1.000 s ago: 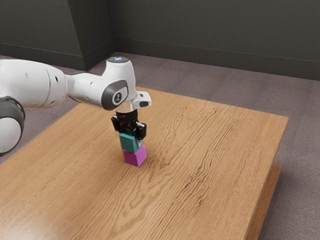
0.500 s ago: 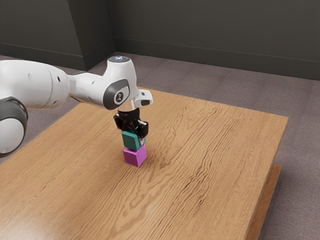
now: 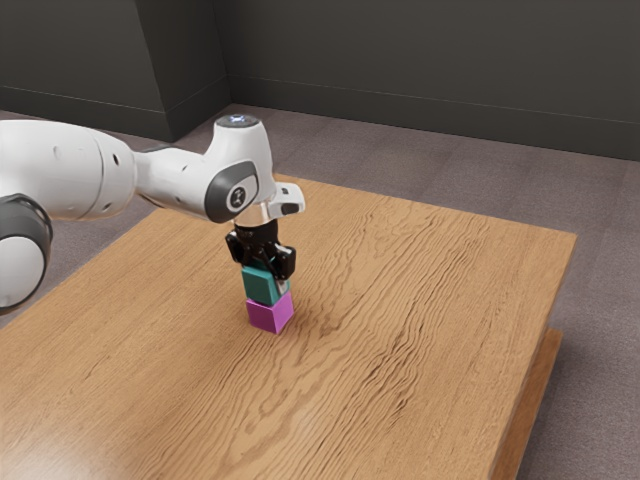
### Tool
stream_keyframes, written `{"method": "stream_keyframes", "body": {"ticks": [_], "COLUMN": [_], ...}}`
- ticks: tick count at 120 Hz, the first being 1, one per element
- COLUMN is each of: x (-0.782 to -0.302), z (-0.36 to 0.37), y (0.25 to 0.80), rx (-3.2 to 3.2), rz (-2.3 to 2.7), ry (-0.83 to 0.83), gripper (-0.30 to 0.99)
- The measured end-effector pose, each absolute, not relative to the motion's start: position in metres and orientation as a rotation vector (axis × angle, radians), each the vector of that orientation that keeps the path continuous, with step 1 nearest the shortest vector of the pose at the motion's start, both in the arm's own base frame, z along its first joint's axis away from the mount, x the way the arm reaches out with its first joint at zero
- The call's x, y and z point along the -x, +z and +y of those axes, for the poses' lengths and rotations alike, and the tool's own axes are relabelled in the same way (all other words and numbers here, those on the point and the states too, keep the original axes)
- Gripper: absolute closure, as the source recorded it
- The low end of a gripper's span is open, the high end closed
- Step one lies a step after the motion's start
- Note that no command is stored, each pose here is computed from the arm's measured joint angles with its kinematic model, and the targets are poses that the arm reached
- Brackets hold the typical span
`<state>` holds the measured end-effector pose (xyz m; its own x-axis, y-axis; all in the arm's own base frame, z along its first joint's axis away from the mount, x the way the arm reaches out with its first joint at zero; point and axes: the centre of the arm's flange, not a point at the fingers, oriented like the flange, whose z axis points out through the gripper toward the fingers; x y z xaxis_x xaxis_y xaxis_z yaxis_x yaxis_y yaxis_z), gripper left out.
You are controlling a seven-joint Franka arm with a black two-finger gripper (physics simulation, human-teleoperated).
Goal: Pick up the blue block with one arm, and put the blue block on the pink block with one arm
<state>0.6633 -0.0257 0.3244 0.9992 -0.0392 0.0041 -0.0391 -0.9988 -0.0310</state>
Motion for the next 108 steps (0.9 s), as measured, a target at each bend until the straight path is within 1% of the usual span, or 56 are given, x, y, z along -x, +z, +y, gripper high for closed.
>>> {"method": "stream_keyframes", "body": {"ticks": [41,108], "x": [-0.6622,-0.6637], "z": [-0.0166,-0.0213], "y": [0.3232,0.3236], "rx": [3.105,3.106], "rz": [0.018,0.005], "ry": [-0.002,-0.006], "gripper": [0.31,0.31]}}
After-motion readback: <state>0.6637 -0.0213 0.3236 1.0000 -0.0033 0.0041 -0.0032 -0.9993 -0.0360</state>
